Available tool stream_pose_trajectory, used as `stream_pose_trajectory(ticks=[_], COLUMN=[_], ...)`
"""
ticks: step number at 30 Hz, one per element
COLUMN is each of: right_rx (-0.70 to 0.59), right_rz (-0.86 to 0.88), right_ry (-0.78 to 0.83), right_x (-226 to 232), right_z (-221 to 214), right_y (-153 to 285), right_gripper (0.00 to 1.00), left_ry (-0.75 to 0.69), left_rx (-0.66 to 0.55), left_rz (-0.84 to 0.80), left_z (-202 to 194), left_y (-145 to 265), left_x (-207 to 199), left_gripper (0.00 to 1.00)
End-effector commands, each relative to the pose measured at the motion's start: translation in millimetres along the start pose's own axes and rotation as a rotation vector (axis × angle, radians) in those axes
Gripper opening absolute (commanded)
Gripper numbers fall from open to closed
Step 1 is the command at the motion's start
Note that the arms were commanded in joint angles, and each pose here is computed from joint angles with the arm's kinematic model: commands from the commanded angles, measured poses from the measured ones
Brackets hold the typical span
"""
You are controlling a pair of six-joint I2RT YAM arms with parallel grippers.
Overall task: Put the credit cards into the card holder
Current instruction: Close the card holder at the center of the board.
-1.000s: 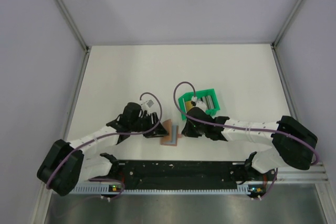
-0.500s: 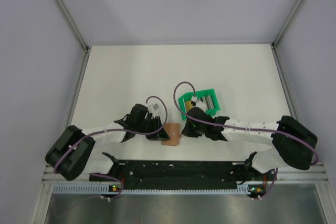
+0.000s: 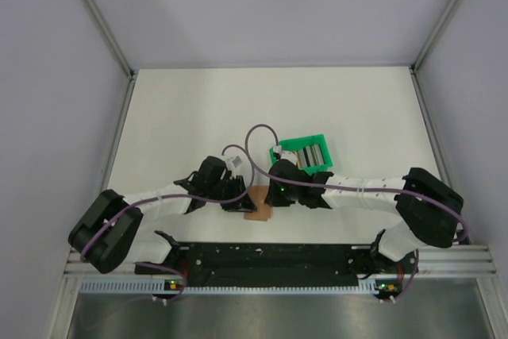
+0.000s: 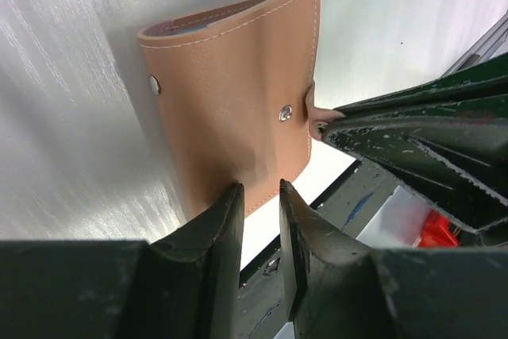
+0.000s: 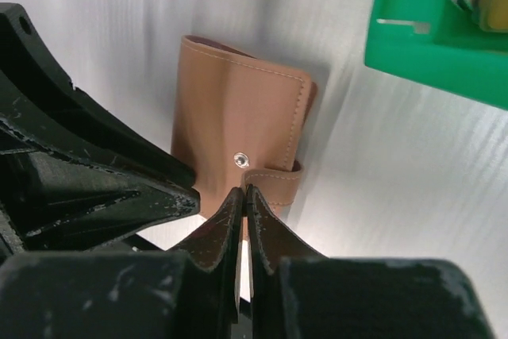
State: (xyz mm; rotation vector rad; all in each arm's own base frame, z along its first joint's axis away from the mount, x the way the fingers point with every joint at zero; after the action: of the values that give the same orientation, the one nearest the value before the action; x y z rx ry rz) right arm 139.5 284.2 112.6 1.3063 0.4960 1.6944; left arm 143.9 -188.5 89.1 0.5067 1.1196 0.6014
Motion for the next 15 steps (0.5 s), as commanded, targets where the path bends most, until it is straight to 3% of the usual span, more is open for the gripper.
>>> stream_pose_trajectory(ticks=[1, 2, 7, 15], right_rx=[0.009, 0.002, -0.081, -0.260], right_rz=[0.050, 0.021, 0.069, 0.131], right_ry=[0.039, 0.049, 0.086, 0.116], right_x=[28, 26, 31, 19], right_z=[6, 6, 18, 36], right_y=[2, 3, 35, 83], right_gripper=[0.04, 0.07, 0.41, 0.44], left_ry=[-0.028, -0.030, -0.036, -0.145], left_rx=[-0.039, -0.041, -0.050, -0.202], left_rz=[0.053, 0.054, 0.089, 0.233], left_z=[5, 5, 6, 26], left_y=[0, 1, 9, 33], left_x=[3, 3, 0, -2], left_gripper=[0.30, 0.31, 0.35, 0.47])
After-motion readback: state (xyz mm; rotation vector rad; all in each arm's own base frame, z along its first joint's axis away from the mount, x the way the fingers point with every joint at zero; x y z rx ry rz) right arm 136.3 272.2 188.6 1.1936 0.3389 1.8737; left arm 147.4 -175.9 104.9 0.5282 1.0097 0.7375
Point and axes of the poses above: each gripper's point midway between its finger pads, its own y axis back along the fingers, its own x axis along the line the jaws close on, z = x × y, the point moved 8 cm from there along y, back along the fingers, and after that the axes turned 11 degrees about -y, right-handed, at the moved point
